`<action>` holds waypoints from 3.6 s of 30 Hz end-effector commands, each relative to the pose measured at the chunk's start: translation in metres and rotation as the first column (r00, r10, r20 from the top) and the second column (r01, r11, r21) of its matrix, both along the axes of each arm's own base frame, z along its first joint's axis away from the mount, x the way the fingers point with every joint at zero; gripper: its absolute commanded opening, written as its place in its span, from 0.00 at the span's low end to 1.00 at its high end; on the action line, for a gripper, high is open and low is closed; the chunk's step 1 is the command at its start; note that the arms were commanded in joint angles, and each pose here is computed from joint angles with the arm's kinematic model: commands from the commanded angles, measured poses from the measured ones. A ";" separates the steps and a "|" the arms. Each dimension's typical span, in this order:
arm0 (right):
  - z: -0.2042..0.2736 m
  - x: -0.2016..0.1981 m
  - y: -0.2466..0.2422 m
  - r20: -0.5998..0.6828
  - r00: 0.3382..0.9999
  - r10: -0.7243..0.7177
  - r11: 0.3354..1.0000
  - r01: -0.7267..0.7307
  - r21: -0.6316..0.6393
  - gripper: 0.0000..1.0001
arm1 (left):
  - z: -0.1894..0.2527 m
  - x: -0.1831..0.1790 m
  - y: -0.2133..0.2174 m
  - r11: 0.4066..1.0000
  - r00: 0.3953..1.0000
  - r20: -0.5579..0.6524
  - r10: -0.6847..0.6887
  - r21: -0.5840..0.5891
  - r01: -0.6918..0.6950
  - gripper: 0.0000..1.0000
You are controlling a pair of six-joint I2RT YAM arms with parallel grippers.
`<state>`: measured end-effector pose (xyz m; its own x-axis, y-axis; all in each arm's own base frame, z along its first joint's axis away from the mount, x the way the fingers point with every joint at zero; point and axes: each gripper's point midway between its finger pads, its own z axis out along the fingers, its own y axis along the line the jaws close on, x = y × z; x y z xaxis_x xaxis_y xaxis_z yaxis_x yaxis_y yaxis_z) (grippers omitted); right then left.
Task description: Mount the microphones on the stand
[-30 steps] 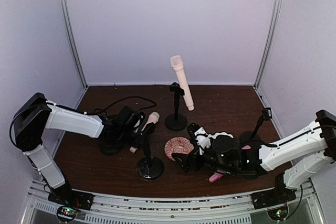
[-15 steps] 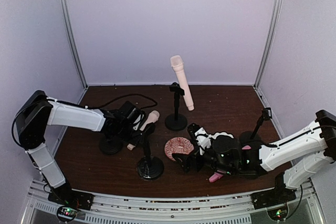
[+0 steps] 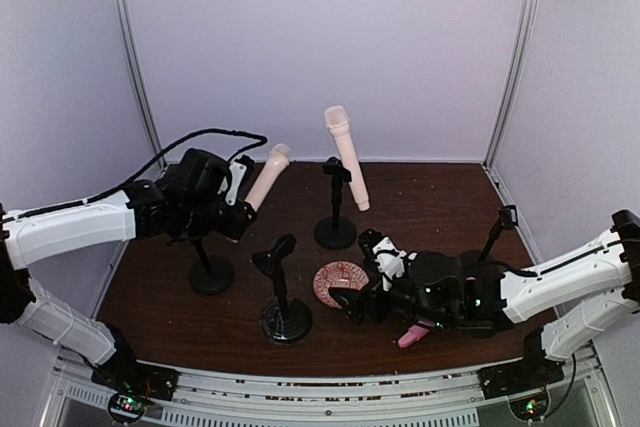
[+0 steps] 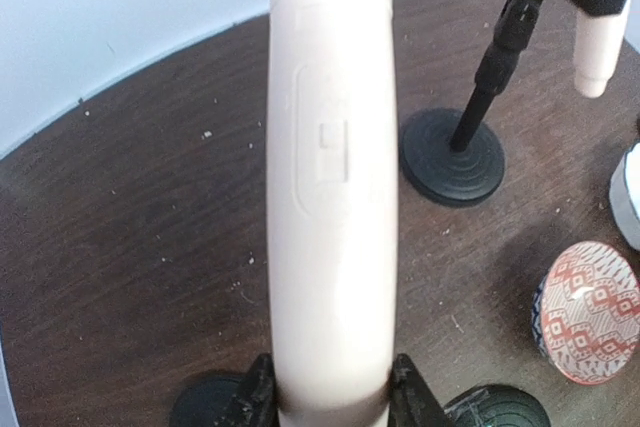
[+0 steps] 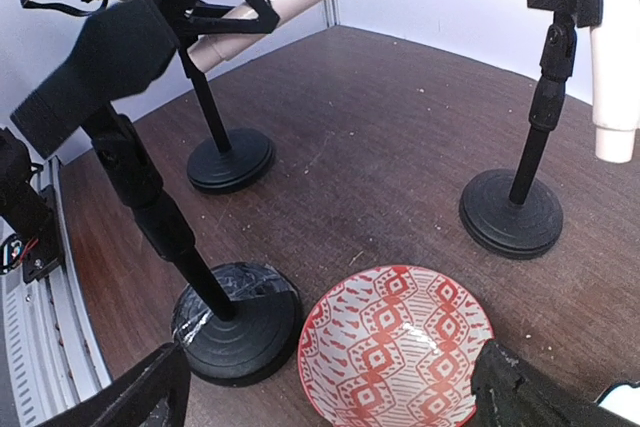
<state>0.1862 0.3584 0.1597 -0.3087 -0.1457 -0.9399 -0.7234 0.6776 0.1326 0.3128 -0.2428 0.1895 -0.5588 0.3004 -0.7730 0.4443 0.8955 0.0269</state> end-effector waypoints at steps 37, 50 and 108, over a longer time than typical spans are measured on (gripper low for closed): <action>0.235 -0.002 0.060 0.174 0.938 0.298 0.836 -0.345 0.427 0.35 | 0.129 -0.169 -0.106 0.476 0.613 0.486 -0.623 -0.385 0.790 0.14; 0.226 -0.009 0.073 0.191 0.907 0.376 0.860 -0.418 0.292 0.23 | 0.121 -0.159 -0.116 0.545 0.626 0.389 -0.676 -0.308 0.780 0.47; 0.182 0.009 0.033 0.210 0.962 0.172 0.977 -0.194 0.088 0.81 | 0.243 -0.110 -0.135 0.361 0.806 0.531 -0.264 -0.720 0.593 0.00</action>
<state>0.1903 0.3876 0.3224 -0.1456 -0.0792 -0.9862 -0.8618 0.4996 0.0871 0.2095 -0.3803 0.3966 -0.2720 -0.3346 -0.9023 0.8722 0.3105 -0.3780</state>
